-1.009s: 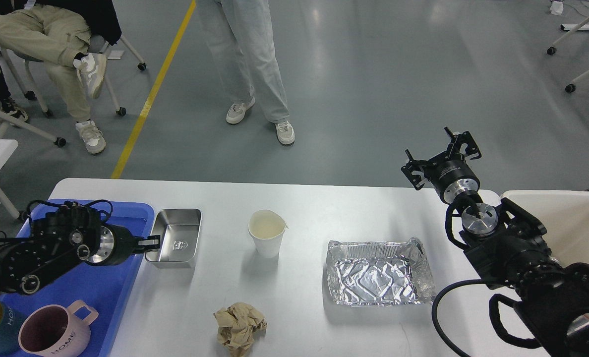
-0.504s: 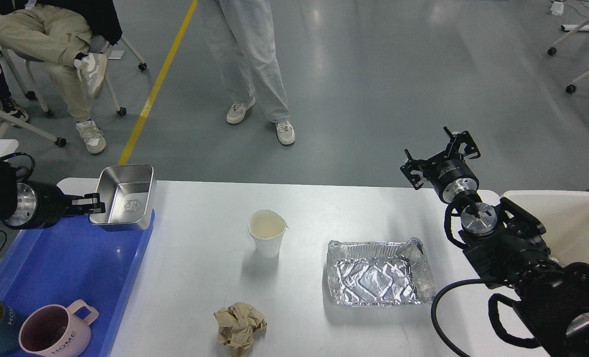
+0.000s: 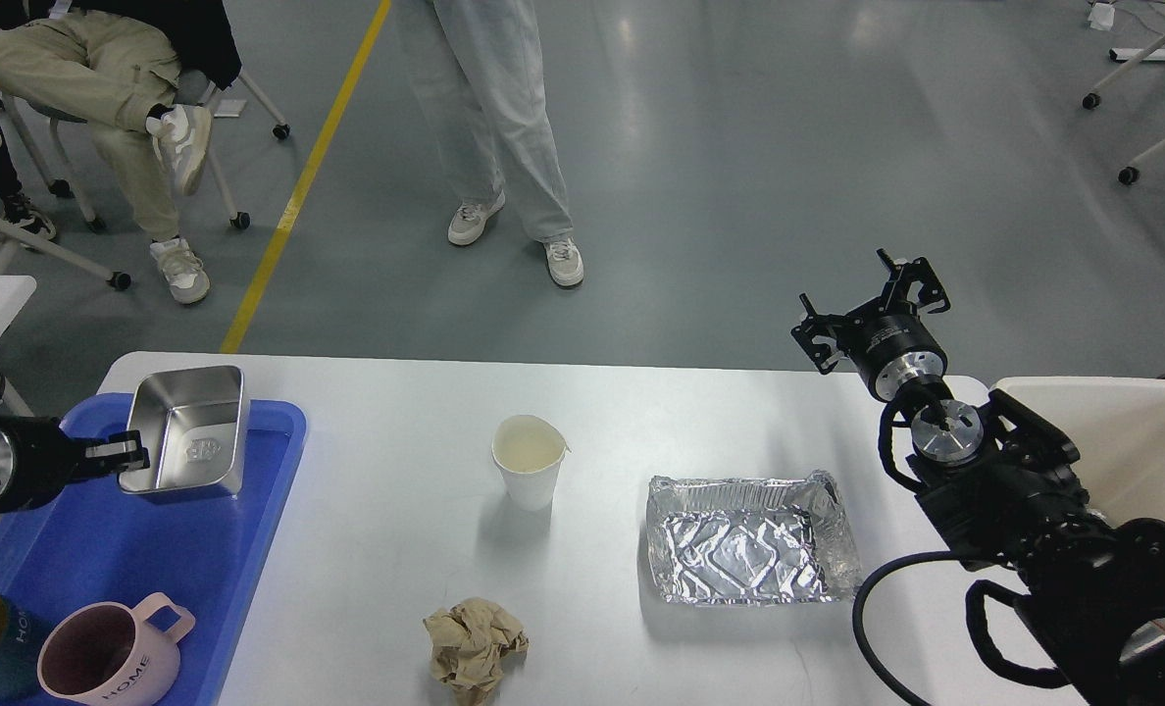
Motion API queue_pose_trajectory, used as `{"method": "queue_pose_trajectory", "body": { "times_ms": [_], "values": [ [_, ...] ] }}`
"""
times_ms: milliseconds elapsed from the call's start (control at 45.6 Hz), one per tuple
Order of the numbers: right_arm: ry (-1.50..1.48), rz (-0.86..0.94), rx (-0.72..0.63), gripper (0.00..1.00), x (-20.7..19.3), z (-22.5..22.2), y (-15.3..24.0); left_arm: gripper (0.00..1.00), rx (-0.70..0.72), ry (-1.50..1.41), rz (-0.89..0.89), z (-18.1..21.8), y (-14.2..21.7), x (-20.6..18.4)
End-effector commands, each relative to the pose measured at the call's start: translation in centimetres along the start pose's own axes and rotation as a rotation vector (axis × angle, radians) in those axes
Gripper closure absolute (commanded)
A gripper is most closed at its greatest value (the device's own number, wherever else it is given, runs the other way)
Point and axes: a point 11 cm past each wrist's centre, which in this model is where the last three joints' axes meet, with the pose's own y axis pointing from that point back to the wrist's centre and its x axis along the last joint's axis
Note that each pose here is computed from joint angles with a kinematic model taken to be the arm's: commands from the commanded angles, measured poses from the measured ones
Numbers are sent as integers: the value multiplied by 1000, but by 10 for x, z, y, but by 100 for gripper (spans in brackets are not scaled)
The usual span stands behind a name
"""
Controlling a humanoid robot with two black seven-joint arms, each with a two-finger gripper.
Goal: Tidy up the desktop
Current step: 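Lift the steel tray and carry it over the blue bin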
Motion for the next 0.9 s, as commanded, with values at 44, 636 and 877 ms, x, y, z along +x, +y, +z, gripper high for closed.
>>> {"method": "queue_pose_trajectory", "body": {
  "times_ms": [44,636,877],
  "values": [
    [2,0,0,0,0,-1,0,98,16,53,18,-13,-6,-15],
    [0,0,0,0,0,0,0,96,109,329,131,-70,-12,-25],
    [1,0,1,0,0,-1,0,94,76,373,126,-63,-22,-29]
  ]
}}
